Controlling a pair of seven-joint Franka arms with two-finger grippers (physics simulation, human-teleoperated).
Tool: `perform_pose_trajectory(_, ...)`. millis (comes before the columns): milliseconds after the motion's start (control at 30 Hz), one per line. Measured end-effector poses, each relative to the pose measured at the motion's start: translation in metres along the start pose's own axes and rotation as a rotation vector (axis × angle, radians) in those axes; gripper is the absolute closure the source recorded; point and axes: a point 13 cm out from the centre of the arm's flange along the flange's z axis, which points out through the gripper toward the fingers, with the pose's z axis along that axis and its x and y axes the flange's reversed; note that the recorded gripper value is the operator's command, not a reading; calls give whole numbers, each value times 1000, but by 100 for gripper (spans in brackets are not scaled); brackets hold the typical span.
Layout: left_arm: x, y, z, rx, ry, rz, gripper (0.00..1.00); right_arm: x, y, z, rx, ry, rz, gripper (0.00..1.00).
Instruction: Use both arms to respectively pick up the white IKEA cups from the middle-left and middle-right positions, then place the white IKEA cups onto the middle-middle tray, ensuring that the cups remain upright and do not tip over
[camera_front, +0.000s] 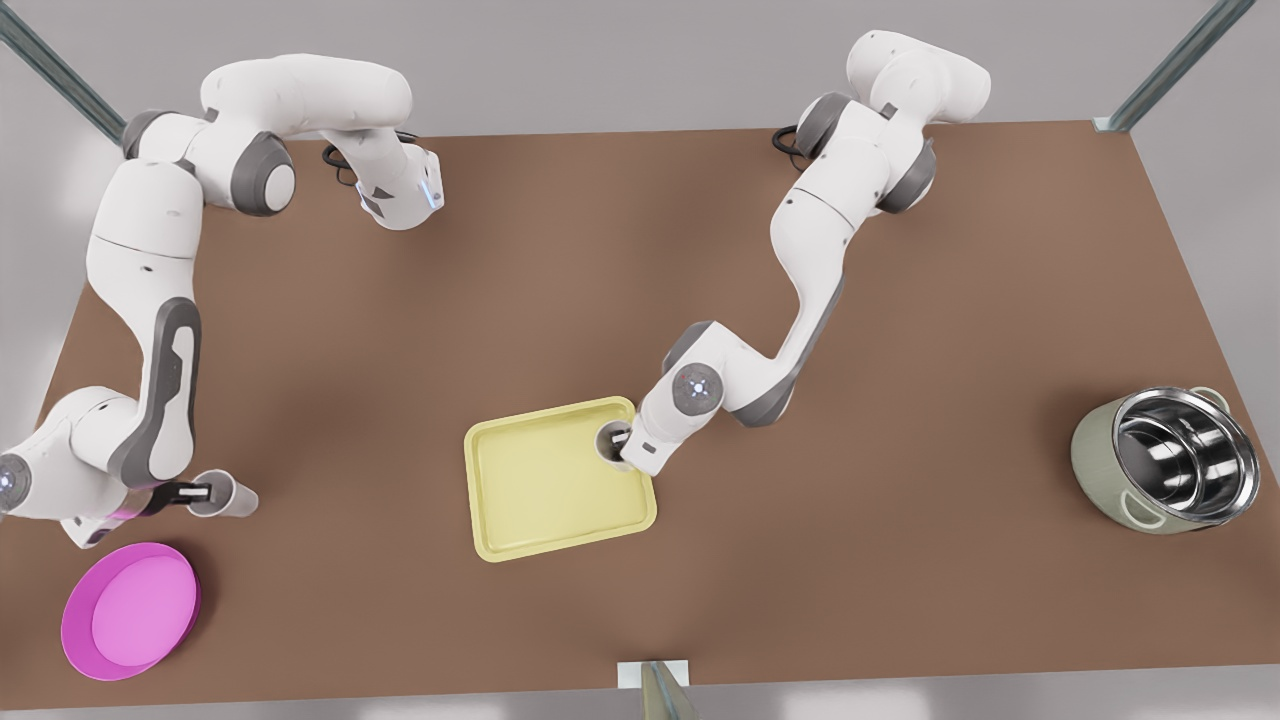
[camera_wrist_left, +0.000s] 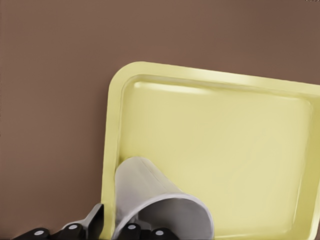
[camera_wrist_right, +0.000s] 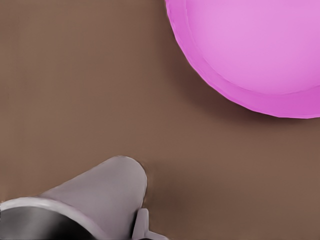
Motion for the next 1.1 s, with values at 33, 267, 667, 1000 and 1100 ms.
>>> perform_pose_trajectory(33,1,1,0,-3,3,-18,49,-10,39,-11,-4,-2,-54,79)
perform_pose_trajectory(267,1,1,4,-5,6,-123,0,-32,355,-4,-39,16,-384,79)
perform_pose_trajectory(667,-22,19,-101,-24,-29,-255,0,14,581,42,-79,-27,-311,79)
perform_pose_trajectory(1000,-61,362,-375,-313,-73,-389,0,15,566,65,-62,-10,-119,0)
perform_pose_trajectory(1100,-28,350,-367,-335,30,-272,0,13,562,65,-40,-18,-80,0)
